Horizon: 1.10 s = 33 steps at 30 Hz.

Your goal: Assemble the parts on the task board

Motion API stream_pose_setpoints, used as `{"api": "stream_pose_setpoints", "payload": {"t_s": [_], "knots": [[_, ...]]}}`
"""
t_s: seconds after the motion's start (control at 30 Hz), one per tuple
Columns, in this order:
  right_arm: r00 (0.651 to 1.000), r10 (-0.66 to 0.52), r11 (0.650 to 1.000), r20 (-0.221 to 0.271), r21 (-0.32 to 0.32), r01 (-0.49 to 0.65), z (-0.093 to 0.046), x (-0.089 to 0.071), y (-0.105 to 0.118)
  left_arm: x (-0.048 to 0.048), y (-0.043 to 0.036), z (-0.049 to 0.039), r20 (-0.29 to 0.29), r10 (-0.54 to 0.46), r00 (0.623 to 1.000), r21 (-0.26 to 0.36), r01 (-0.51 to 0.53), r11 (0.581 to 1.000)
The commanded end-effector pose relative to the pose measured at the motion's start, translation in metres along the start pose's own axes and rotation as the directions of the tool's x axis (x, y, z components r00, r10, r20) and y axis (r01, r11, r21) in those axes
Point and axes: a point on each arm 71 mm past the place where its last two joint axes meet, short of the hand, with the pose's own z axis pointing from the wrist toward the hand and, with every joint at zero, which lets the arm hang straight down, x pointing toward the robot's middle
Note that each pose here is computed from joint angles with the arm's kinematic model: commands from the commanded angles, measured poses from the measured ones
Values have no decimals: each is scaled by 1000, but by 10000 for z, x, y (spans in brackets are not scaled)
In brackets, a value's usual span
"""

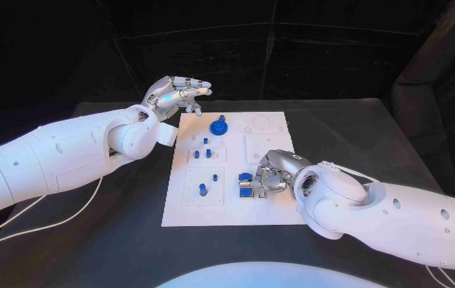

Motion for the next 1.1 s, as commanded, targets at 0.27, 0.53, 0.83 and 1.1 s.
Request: {"api": "stream_pose_setpoints", "payload": {"t_s": [0.27, 0.53, 0.83, 1.1], "knots": [[999, -28, 999, -18, -39, 27, -49, -5, 30, 11, -6, 10, -13, -9, 1000, 0, 9, 1000], [999, -43, 999, -14, -26, 43, -16, -4, 14, 14, -4, 14, -15, -10, 1000, -1, 10, 1000], [999, -50, 998, -12, -30, 49, -2, -5, 4, 5, 0, 8, -13, -9, 1000, -7, 9, 1000], [998, 26, 998, 55, -58, -23, -124, -111, -99, -7, -4, -5, -11, -9, 1000, -8, 8, 1000]]}}
